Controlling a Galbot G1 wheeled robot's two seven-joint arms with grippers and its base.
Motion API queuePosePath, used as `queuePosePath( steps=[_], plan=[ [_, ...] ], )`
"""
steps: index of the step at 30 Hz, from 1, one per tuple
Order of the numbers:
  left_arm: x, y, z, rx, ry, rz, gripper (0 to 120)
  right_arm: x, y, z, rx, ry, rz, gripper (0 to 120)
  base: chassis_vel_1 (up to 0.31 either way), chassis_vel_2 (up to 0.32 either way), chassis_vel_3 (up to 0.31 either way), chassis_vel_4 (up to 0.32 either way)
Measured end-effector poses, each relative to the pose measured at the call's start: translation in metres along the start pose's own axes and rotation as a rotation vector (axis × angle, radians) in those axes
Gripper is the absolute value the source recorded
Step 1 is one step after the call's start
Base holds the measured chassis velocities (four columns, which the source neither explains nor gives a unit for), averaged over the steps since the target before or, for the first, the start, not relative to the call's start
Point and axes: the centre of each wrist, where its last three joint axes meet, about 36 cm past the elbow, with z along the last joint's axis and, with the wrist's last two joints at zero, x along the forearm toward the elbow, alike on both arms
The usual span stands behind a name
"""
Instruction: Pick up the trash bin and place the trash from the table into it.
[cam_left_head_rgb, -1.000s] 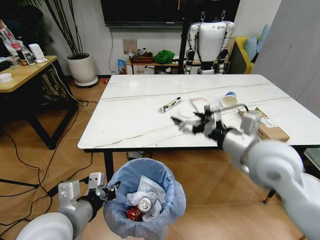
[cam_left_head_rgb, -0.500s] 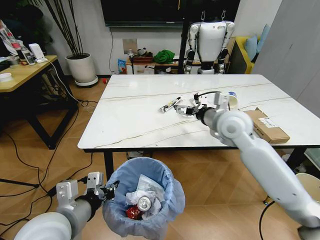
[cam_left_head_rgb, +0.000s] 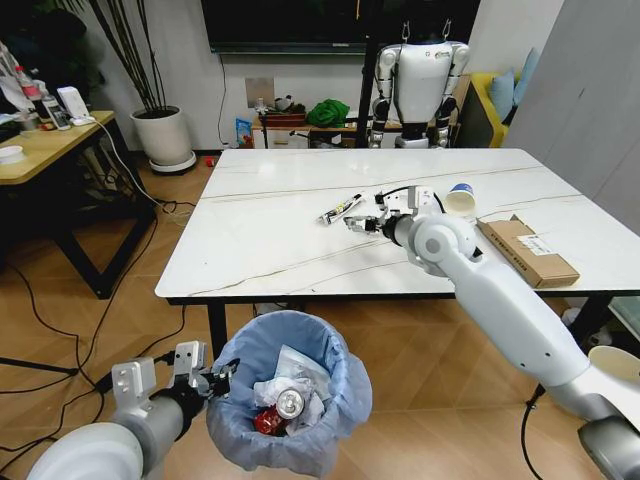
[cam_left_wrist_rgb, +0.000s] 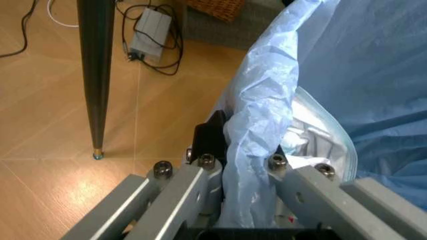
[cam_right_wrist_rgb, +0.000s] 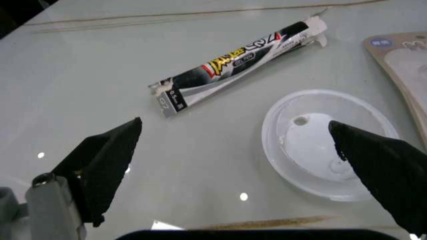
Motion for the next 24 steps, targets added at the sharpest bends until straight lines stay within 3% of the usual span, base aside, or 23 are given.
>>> queuePosePath(
  steps=[8, 19, 24],
  plan=[
    [0.001, 0.002, 0.000, 0.013, -0.008, -0.009, 3, -0.026, 0.000, 0.004, 0.002, 0.045, -0.001, 86, 0.000, 0.000, 0.000, 0.000],
    [0.001, 0.002, -0.001, 0.018, -0.011, -0.006, 3, -0.028, -0.015, 0.008, -0.004, 0.058, 0.024, 78, 0.000, 0.000, 0.000, 0.000],
    [0.001, 0.002, -0.001, 0.019, -0.011, -0.005, 3, -0.029, -0.020, 0.011, -0.009, 0.067, 0.032, 69, 0.000, 0.000, 0.000, 0.000]
  ],
)
